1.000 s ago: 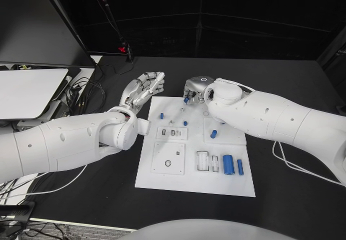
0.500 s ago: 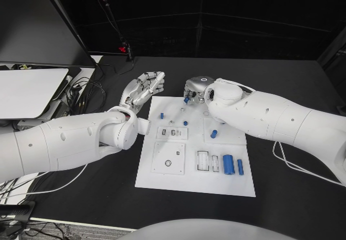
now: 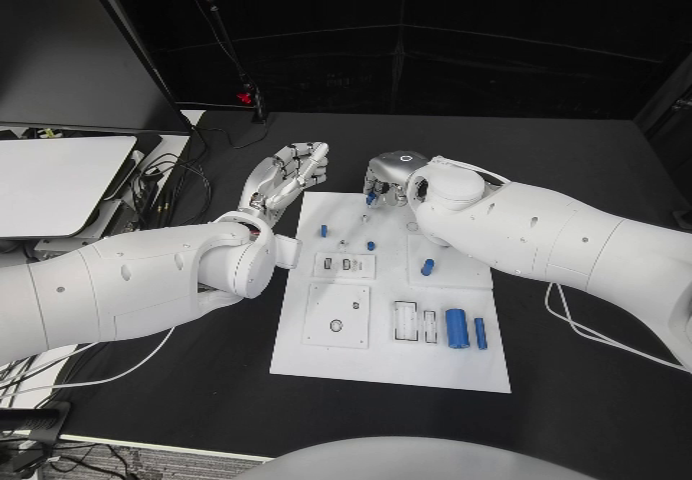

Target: Assemble the parts on the task board

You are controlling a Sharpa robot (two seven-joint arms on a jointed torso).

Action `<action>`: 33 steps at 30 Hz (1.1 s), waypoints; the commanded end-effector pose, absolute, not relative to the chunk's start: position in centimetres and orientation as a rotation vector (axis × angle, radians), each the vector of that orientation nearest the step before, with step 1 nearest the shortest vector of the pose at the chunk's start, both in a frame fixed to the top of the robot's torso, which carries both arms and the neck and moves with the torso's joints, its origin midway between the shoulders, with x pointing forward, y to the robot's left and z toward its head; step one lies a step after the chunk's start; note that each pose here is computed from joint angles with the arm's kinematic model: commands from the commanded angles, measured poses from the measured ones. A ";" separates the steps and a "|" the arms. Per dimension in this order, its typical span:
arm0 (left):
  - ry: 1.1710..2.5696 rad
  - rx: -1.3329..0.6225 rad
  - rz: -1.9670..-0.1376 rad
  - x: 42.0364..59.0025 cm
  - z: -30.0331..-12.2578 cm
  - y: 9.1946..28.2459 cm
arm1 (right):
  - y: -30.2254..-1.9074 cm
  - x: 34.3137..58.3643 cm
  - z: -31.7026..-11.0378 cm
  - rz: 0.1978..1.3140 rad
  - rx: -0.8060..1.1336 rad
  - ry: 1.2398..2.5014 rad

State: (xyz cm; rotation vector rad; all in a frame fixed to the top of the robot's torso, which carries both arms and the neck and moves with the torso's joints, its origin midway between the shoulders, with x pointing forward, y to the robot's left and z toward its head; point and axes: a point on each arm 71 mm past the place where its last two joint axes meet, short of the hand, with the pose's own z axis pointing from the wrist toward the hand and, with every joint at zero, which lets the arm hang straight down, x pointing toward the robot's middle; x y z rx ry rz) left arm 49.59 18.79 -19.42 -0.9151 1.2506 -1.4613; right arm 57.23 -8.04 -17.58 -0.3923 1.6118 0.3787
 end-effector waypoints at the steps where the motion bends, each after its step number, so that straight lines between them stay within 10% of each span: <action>1: 1.079 -0.766 -1.569 49.2 -17.9 18.7 | -7.9 57.2 -17.3 0.388 -0.396 1.585; 26: 1.082 -0.769 -1.565 49.2 -18.0 18.7 | -8.4 57.2 -17.4 0.382 -0.393 1.595; 33: 1.082 -0.767 -1.566 49.4 -18.0 18.7 | -9.5 56.5 -16.3 0.536 -0.282 1.436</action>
